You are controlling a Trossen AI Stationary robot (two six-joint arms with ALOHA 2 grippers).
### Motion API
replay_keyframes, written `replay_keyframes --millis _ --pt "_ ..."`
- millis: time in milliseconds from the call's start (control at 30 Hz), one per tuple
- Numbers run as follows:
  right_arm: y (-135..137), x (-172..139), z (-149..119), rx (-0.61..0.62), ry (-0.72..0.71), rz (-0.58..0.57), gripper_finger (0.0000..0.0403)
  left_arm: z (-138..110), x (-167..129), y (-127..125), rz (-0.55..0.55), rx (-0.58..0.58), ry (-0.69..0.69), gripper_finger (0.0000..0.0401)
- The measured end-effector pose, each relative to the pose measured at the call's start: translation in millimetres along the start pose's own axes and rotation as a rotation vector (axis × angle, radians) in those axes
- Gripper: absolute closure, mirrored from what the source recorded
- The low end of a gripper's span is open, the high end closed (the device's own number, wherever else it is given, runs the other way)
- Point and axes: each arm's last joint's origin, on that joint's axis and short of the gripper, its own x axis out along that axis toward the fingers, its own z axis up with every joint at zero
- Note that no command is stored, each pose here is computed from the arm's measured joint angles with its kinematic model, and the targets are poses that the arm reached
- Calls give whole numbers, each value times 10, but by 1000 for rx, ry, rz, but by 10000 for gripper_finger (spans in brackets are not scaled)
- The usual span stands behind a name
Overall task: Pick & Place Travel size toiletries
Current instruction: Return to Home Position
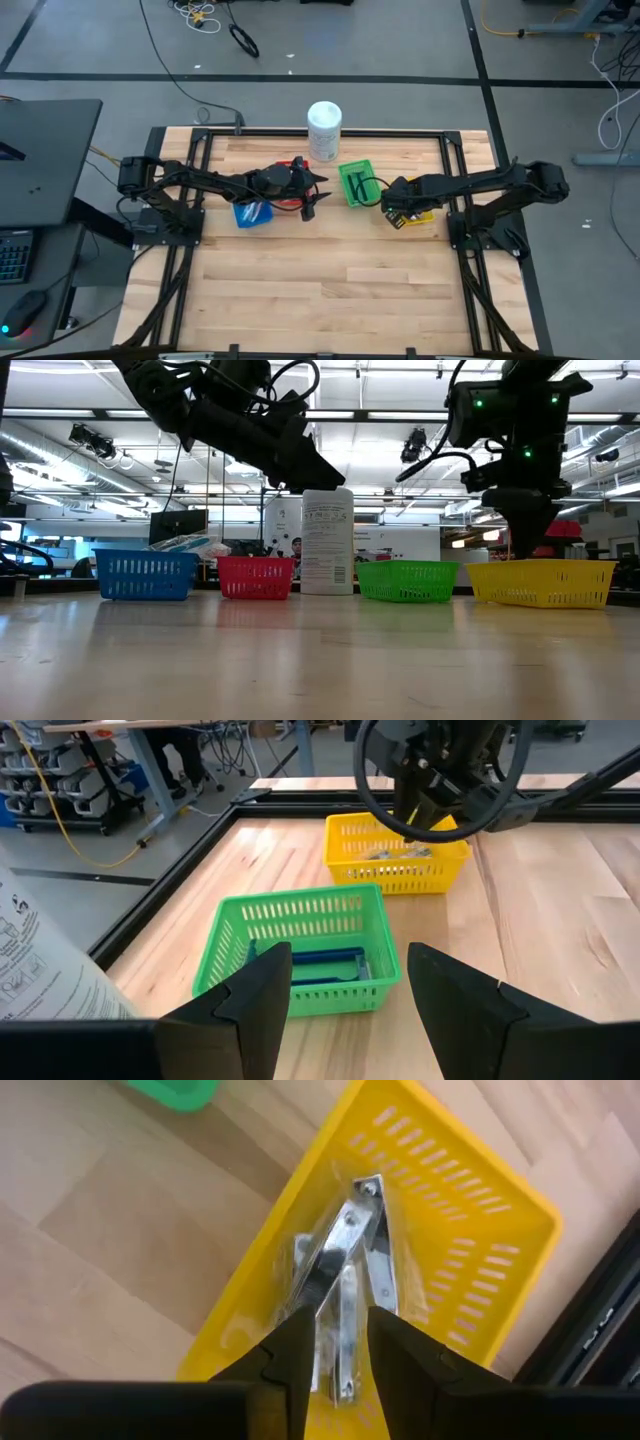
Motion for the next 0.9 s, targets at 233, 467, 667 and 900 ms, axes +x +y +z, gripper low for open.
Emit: replay_keyframes --millis 233,467,667,900 --pt "34 -209 152 42 -59 61 300 117 -88 27 28 -83 -43 191" --pt "106 -707 404 -111 -220 166 300 553 -652 151 85 18 -126 191" --pt "165 -1049 509 -405 -398 162 300 763 -1359 305 246 38 -121 191" --pt "185 -1092 481 -489 -432 123 300 707 -2060 408 295 1 -206 191"
